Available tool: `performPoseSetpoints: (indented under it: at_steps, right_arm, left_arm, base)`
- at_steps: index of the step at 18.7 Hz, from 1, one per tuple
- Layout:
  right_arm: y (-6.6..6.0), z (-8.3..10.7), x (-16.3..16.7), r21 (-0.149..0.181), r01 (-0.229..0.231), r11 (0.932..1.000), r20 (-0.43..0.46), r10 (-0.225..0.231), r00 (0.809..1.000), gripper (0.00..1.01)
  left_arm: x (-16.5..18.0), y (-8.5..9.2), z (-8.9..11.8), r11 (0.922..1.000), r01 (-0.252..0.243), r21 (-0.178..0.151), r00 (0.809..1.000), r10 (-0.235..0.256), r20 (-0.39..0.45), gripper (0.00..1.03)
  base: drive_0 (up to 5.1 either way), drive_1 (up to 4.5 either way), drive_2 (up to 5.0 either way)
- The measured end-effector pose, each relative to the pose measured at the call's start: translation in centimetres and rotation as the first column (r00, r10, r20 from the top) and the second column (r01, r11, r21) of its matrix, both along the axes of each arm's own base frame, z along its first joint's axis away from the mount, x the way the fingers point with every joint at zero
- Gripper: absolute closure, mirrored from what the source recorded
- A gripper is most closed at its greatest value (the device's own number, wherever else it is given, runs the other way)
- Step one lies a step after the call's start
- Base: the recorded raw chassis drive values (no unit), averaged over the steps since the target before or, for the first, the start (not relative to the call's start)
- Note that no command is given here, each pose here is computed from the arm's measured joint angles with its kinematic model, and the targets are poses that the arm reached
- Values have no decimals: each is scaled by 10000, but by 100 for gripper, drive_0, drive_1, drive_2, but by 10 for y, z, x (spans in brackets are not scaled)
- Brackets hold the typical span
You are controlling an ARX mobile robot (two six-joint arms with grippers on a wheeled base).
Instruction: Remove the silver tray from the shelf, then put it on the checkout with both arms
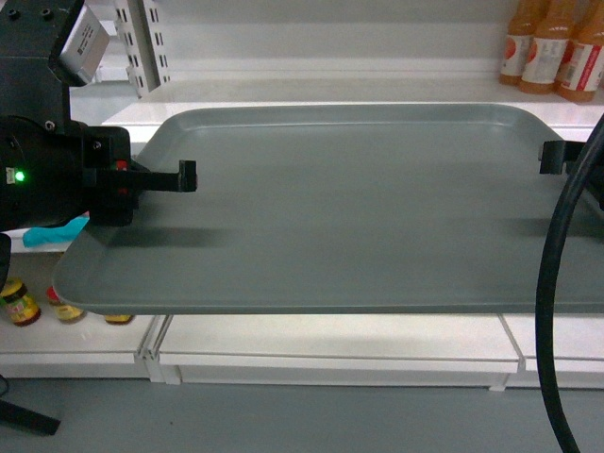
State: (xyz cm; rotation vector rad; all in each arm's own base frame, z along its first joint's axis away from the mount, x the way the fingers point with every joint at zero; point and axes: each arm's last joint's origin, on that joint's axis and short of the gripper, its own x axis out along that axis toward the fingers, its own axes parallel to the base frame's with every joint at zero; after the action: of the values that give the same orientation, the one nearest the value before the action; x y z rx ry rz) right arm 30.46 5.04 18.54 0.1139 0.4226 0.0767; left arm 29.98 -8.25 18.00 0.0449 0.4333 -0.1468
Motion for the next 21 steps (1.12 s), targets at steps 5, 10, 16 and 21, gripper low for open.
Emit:
performPoseSetpoints:
  at_steps: [5, 10, 16, 21]
  right_arm:
    - [0, -1, -1, -14, -4, 10000, -91, 3, 10000, 98]
    - [0, 1, 0, -1, -2, 10000, 35, 2, 10000, 98]
    - [0, -1, -1, -16, -9, 10000, -83, 9, 10000, 98]
    - [0, 0, 0, -14, -2, 10000, -52, 2, 10000, 98]
  left_arm:
    - [0, 0, -1, 10000, 14, 19, 10000, -14, -86, 99]
    - [0, 0, -1, 10000, -5, 49, 10000, 5, -18, 99]
    - [0, 0, -1, 10000, 35, 75, 10000, -34, -81, 99]
    - [0, 0, -1, 10000, 26, 73, 10000, -26, -46, 99]
  base:
    - [5, -413, 423]
    - [7, -411, 425]
    - [7, -410, 425]
    - [6, -410, 423]
